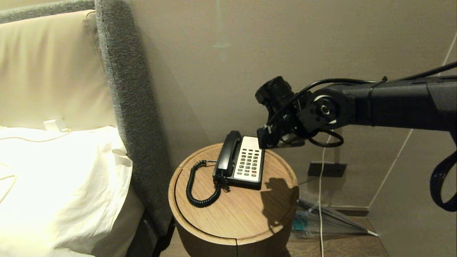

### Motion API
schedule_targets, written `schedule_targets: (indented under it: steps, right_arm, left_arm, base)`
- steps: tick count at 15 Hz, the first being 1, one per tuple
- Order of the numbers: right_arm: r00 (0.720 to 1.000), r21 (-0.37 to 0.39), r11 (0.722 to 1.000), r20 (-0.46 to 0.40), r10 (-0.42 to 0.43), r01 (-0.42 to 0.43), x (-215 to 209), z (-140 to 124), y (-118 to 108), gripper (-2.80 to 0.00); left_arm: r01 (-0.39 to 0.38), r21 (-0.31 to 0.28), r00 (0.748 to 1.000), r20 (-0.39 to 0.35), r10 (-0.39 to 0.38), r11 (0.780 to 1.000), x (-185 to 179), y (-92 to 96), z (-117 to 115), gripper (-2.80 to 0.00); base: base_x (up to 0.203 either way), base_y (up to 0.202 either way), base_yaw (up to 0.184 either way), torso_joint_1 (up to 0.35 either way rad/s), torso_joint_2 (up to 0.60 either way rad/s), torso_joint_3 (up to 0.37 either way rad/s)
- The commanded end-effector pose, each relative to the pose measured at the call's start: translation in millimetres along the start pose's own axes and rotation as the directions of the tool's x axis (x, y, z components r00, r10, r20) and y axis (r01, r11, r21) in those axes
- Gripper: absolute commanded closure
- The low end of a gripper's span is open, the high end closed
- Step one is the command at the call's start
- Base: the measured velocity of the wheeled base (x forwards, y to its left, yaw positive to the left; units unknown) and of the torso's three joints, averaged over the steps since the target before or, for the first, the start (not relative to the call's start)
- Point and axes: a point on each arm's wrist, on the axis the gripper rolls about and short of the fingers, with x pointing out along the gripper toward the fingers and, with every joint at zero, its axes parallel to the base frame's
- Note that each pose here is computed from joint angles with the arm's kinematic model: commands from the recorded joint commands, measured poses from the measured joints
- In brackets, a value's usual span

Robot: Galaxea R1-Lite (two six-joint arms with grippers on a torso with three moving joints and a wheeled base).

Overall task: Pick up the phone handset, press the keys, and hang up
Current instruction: End the call using the dial pad

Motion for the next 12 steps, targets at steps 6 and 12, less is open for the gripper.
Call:
schedule_targets:
  steps: [6, 12]
  right_arm:
    - [0.997, -0.091, 0.996, -0.072, 0.012, -0.019, 36.6, -31.7, 46.7, 0.00]
    - [0.993, -0.102, 0.995, -0.115, -0.017, 0.005, 36.1, -45.0, 50.0, 0.00]
  left_arm:
    - [0.004, -0.004, 0.999, -0.035, -0.004, 1.000, 1.0, 4.4, -7.4, 0.00]
    - [0.000, -0.004, 0.999, -0.040, 0.000, 1.000, -0.3, 6.4, -10.2, 0.00]
  base:
    - [0.000, 0.000, 0.000, 0.000, 0.00, 0.000]
    - [0.000, 0.000, 0.000, 0.000, 0.00, 0.000]
